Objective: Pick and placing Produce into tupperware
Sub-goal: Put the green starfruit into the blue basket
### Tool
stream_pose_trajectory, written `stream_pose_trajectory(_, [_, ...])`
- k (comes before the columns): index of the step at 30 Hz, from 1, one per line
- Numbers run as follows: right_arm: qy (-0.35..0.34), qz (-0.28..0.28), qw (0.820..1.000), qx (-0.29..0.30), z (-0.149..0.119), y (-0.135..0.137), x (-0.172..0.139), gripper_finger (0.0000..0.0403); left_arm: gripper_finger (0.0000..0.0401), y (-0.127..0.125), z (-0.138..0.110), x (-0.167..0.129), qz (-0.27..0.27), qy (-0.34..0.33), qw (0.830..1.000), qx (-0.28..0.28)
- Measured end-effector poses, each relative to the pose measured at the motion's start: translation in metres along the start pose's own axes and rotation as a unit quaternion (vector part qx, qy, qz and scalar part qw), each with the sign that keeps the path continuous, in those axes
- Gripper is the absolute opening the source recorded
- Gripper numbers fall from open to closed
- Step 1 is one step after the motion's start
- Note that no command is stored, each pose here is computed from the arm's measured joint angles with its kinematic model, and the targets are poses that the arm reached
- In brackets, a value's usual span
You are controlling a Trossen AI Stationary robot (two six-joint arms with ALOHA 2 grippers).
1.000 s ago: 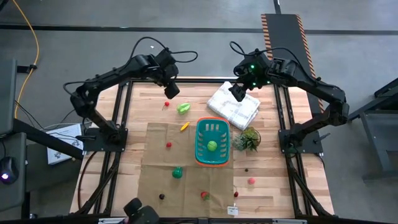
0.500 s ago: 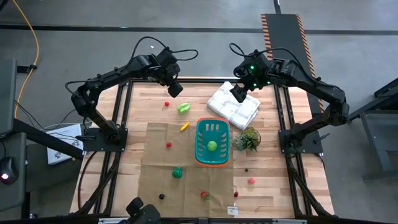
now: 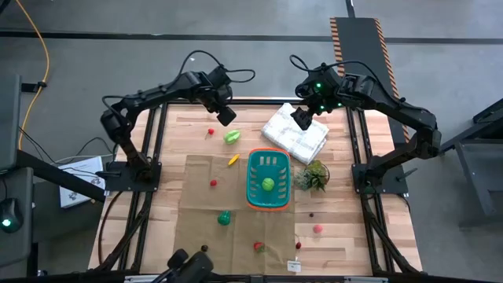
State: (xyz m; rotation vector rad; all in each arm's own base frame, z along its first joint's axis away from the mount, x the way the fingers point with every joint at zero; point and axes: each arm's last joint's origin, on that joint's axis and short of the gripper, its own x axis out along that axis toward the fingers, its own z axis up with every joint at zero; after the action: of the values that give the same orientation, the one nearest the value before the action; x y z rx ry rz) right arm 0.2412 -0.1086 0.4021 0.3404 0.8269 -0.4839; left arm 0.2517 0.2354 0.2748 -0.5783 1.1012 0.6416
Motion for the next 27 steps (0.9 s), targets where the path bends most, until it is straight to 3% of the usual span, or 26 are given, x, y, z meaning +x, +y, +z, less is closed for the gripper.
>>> stream_pose_trajectory(9, [0.0, 0.0, 1.0, 0.002, 0.0, 0.0, 0.0, 0.0288, 0.0218, 0.0, 0.001, 0.013, -0.018, 0.02, 1.0, 0.005])
stream_pose_trajectory(19, [0.0, 0.0, 1.0, 0.012, 0.0, 0.0, 0.0, 0.0288, 0.0305, 0.0, 0.002, 0.021, -0.022, 0.031, 0.999, 0.007])
stream_pose_trajectory(27, [0.0, 0.0, 1.0, 0.015, 0.0, 0.0, 0.0, 0.0288, 0.0326, -0.007, -0.001, 0.048, -0.022, 0.082, 0.996, 0.022])
